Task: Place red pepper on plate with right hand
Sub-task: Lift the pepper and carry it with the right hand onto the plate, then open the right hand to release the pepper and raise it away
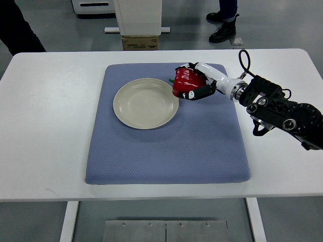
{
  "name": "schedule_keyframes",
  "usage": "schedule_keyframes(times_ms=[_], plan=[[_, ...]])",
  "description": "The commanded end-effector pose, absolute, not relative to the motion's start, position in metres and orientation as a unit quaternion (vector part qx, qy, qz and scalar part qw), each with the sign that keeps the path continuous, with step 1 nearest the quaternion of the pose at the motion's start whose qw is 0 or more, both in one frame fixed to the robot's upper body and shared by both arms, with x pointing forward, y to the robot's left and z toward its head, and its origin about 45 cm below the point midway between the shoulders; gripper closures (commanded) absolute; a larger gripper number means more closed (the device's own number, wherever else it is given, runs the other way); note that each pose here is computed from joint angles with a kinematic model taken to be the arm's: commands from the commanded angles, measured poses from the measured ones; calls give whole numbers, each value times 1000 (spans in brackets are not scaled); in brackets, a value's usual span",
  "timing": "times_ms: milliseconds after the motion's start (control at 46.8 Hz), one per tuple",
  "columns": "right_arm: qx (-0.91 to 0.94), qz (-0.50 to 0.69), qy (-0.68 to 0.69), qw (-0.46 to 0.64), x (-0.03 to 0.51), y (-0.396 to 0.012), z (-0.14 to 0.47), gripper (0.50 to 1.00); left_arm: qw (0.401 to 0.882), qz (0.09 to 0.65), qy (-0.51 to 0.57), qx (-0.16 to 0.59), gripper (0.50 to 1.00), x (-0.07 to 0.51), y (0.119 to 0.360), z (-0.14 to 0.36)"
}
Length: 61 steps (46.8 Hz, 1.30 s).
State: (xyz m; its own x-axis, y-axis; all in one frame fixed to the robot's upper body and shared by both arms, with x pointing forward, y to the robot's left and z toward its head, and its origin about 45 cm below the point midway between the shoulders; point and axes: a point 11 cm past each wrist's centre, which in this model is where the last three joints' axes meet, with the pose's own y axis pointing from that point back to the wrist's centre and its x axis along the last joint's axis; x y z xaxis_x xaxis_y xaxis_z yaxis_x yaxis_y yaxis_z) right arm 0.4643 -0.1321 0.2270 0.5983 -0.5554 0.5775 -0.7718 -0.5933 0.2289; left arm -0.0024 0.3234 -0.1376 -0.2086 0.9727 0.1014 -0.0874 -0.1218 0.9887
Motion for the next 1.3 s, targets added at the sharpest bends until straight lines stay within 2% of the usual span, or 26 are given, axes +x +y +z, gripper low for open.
schedule_keyframes(times_ms=[0,299,599,963,984,1005,1070,1134,1219,1262,1283], plan=[[867,227,-381,226,463,-118,231,1000,442,600,494,448,500,-2,323,-138],[882,232,-359,198,457,-81,241,1000,442,600,494,448,500,-2,323,-138],[904,213,-324,179,433,-34,226,1000,442,600,494,448,500,-2,323,-138],[886,199,-362,211,438,-57,200,1000,442,600,494,448,500,-2,323,-138],[886,198,-363,212,437,-58,198,986,442,600,494,448,500,-2,323,-138],[885,198,-365,212,437,-58,198,932,442,600,494,448,500,-2,323,-138],[884,197,-367,212,437,-59,197,881,442,600,494,448,500,-2,323,-138],[884,197,-368,211,437,-59,197,787,442,600,494,448,500,-2,323,-138],[884,195,-368,211,436,-59,196,643,442,600,494,448,500,-2,323,-138],[885,196,-368,210,436,-58,197,514,442,600,494,448,500,-2,323,-138],[885,196,-367,209,436,-58,197,503,442,600,494,447,500,-2,323,-138]])
